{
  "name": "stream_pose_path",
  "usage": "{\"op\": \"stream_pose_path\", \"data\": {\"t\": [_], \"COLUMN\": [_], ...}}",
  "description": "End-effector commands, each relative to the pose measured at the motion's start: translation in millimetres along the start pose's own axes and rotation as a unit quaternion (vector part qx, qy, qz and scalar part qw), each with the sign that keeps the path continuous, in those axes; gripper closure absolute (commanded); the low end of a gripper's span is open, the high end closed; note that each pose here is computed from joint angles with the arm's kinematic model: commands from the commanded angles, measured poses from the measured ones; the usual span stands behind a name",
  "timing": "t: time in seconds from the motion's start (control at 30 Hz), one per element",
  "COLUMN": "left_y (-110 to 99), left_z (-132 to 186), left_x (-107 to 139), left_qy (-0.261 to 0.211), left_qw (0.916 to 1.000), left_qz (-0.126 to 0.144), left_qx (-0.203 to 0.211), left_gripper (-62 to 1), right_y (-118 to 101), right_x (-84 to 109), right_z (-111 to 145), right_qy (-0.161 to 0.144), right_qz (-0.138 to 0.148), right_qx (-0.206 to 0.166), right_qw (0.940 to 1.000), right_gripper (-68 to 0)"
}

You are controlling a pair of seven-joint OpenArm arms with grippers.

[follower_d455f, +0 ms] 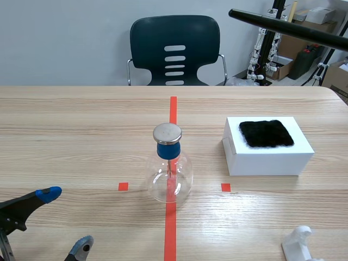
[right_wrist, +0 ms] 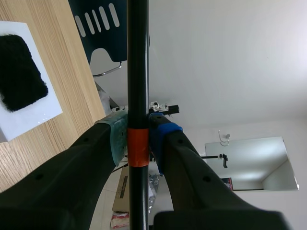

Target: Do the electroscope experiment. rub the rod on the fur

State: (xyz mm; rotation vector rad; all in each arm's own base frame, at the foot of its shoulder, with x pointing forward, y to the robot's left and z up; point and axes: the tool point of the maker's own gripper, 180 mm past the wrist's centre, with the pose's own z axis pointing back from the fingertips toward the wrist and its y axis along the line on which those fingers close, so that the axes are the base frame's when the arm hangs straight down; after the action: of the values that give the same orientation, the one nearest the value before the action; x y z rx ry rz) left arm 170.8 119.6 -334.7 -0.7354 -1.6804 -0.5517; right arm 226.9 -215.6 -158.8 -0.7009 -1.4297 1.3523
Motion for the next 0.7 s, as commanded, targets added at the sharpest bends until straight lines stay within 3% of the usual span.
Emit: {"op": "stream_pose_path", "data": {"t": [0.0,0.3,0.43,0.57,0.67], "left_y": [1,1,1,1,1], "left_z": [-4,-4,-4,-4,-4], "left_x": [6,6,6,6,6], "left_qy": [-0.017,-0.017,-0.017,-0.017,-0.017], "left_qw": [0.9999,0.9999,0.9999,0.9999,0.9999], "left_qz": [-0.001,-0.001,-0.001,-0.001,-0.001], "left_qx": [0.001,0.001,0.001,0.001,0.001], "left_gripper": [-62.3,-62.3,-62.3,-62.3,-62.3], "right_y": [-6,-7,-22,-33,-45], "right_x": [4.1,4.0,-0.6,-18.4,-26.3], "right_z": [0,0,0,-8,-14], "right_qy": [-0.007,-0.007,0.005,0.046,0.054], "right_qz": [0.001,0.003,0.032,0.060,0.085], "right_qx": [-0.010,-0.013,-0.049,-0.046,-0.050], "right_qw": [0.9999,0.9999,0.9983,0.9961,0.9937], "right_gripper": [-1.5,-1.5,-1.5,-1.5,-1.5]}}
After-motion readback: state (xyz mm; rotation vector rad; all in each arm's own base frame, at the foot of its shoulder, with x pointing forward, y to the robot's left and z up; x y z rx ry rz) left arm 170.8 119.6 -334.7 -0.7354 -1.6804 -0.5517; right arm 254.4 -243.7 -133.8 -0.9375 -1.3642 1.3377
